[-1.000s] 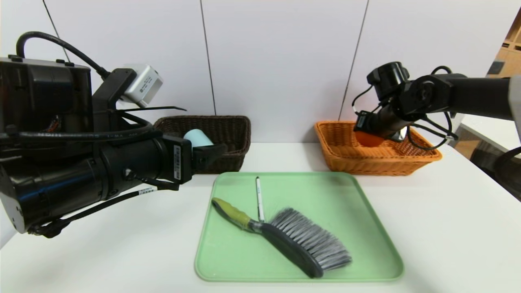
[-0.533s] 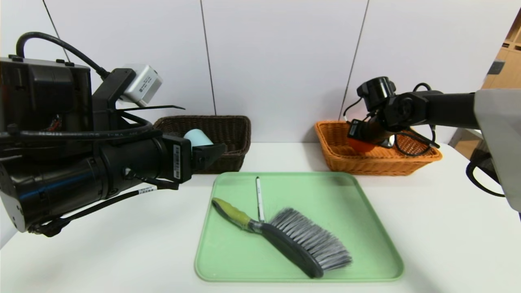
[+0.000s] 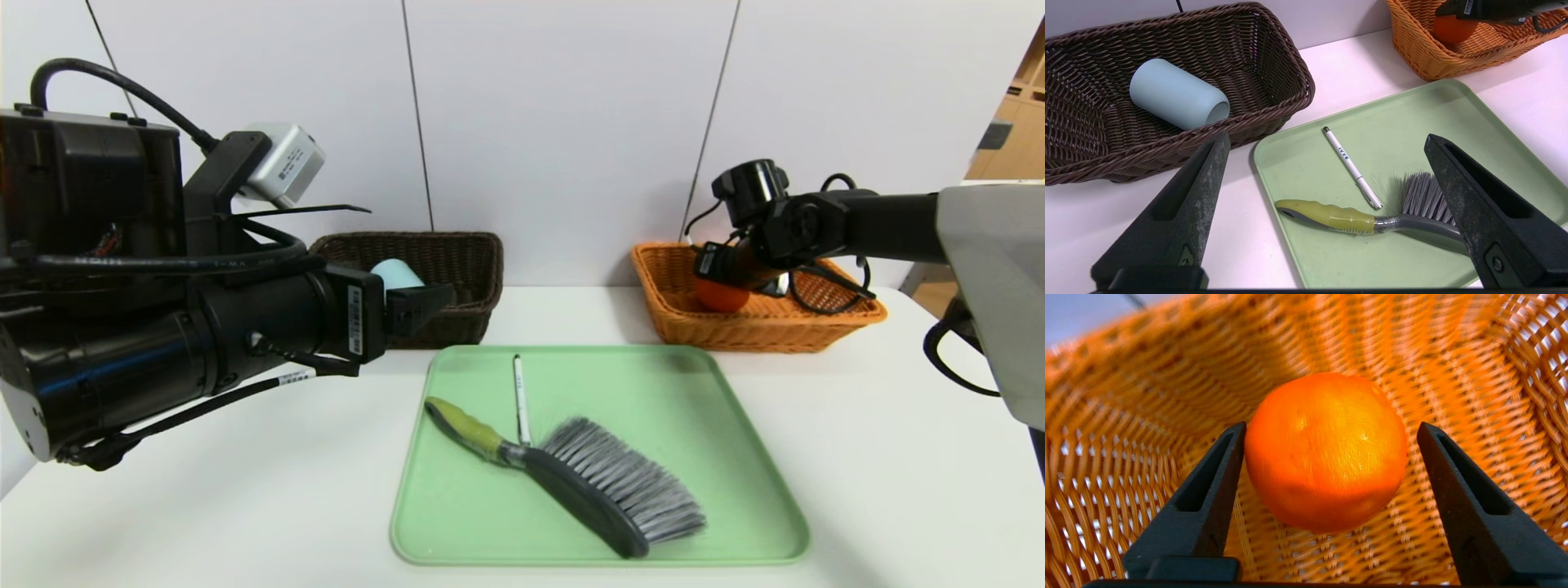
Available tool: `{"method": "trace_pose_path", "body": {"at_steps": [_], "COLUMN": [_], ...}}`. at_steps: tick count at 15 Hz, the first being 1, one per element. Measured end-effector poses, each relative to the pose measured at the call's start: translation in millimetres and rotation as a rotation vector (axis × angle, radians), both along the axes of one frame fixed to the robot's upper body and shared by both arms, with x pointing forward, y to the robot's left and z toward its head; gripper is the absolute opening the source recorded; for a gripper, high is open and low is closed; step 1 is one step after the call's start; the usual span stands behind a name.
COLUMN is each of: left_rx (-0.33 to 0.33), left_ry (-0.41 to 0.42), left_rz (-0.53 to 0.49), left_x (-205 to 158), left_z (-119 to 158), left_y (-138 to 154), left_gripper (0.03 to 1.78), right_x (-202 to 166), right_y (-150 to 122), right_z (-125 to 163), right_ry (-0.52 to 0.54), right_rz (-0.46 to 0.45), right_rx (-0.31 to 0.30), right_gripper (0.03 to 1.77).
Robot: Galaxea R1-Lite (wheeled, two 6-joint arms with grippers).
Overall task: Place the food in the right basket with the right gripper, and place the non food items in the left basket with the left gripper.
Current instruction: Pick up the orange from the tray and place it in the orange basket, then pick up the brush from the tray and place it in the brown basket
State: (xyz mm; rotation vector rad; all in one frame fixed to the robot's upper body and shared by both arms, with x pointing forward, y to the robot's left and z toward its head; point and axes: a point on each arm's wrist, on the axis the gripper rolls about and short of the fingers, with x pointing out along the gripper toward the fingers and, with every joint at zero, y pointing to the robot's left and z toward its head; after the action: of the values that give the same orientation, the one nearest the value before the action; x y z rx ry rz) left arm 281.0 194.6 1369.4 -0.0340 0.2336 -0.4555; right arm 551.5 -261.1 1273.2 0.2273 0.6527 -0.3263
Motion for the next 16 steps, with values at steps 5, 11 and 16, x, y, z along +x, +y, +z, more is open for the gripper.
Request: {"method": "trace_pose_path", "body": {"at_steps": [5,11,16], "left_rx": [-0.005,-0.019,-0.041], "left_ry": [-0.01,-0.021,-0.026], "left_rz": [-0.002,-0.005,-0.24], "left_x": [-0.5,-3.5,-23.8], "left_z": [3.1,6.6,5.3], "left_y": [0.0,2.1,11.1], "left_gripper": [1.69,1.69,1.69], "right_x": [-11.2,-42.9,-97.8], "right_y": [-0.5,6.1,18.4], "right_z": [19.2,58.1,137.9], "right_ry": [-0.005,0.019,-0.173], "right_rz": [0.025,0.112,0.214], "right_rx": [-0.016,-0.08,-0.108], "right_gripper": [1.57,1.64,1.67]}}
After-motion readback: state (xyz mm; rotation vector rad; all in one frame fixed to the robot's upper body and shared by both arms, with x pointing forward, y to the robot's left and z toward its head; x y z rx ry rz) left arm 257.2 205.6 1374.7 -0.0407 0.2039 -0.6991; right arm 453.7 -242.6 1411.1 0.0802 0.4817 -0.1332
